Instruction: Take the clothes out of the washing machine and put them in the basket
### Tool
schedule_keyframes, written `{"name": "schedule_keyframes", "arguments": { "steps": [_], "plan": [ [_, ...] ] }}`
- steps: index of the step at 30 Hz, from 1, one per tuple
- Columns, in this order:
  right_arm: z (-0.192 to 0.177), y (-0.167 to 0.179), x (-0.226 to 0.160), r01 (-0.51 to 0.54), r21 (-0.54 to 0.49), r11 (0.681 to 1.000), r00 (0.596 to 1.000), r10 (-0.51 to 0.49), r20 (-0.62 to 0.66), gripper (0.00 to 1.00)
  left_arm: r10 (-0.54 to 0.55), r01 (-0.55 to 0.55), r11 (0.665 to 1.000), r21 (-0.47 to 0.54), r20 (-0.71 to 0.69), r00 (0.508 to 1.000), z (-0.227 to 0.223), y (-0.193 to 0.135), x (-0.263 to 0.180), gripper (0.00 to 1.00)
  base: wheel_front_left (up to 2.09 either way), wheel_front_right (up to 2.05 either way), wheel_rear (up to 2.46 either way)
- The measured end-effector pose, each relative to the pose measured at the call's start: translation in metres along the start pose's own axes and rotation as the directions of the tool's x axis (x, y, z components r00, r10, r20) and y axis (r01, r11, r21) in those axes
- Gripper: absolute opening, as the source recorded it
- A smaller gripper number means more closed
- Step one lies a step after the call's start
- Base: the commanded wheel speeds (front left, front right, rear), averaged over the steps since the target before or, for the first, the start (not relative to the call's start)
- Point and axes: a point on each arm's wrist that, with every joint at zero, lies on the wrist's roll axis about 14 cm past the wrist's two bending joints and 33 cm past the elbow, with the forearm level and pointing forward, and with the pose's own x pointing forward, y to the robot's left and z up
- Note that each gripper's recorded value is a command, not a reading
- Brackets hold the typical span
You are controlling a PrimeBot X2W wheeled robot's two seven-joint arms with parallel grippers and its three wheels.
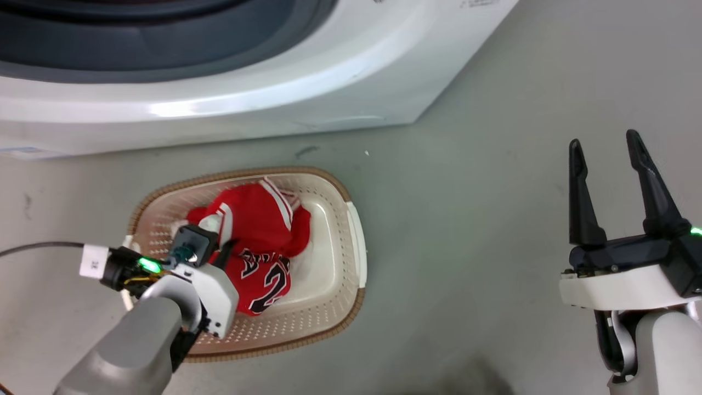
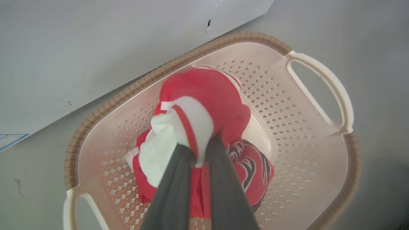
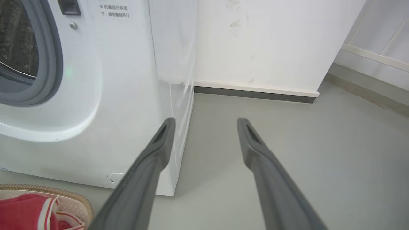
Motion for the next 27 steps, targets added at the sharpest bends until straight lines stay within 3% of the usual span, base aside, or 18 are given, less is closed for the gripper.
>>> {"name": "schedule_keyframes", "arguments": {
  "steps": [7, 9, 12, 20, 21, 22, 27],
  "plan": [
    [-0.026, -0.013, 0.002, 0.035, -0.005, 0.999, 0.998, -0.035, -0.061, 1.0, 0.027, -0.028, 1.0, -0.001, -0.115, 0.993, -0.033, 0.022, 0.036, 0.0, 0.0, 0.0, 0.0],
    [-0.032, -0.019, 0.001, 0.05, -0.008, 0.999, 0.996, -0.051, -0.075, 1.0, 0.024, -0.018, 0.999, 0.05, -0.123, 0.992, -0.035, 0.025, 0.048, 0.0, 0.0, 0.0, 0.0],
    [-0.044, -0.027, 0.0, 0.071, -0.023, 0.997, 0.992, -0.073, -0.103, 1.0, 0.041, -0.036, 0.999, 0.039, -0.114, 0.993, -0.035, 0.03, 0.065, 0.0, 0.0, 0.0, 0.0],
    [-0.06, -0.025, 0.004, 0.062, -0.035, 0.997, 0.989, -0.066, -0.135, 1.0, 0.067, -0.065, 0.998, 0.023, -0.142, 0.988, -0.049, 0.029, 0.073, 0.02, 0.0, 0.0, 0.0],
    [-0.059, -0.024, 0.004, 0.059, -0.035, 0.998, 0.989, -0.063, -0.133, 1.0, 0.074, -0.071, 0.997, 0.024, -0.135, 0.988, -0.046, 0.03, 0.072, 0.21, 0.0, 0.0, 0.0],
    [-0.057, -0.023, 0.005, 0.056, -0.035, 0.998, 0.99, -0.06, -0.129, 1.0, 0.079, -0.076, 0.997, 0.025, -0.126, 0.989, -0.043, 0.03, 0.071, 1.0, 0.0, 0.0, 0.0],
    [-0.042, -0.02, 0.006, 0.045, -0.038, 0.998, 0.994, -0.048, -0.095, 1.0, 0.095, -0.097, 0.995, -0.03, -0.069, 0.993, -0.024, 0.026, 0.058, 1.0, 0.0, 0.0, 0.0]
  ]
}}
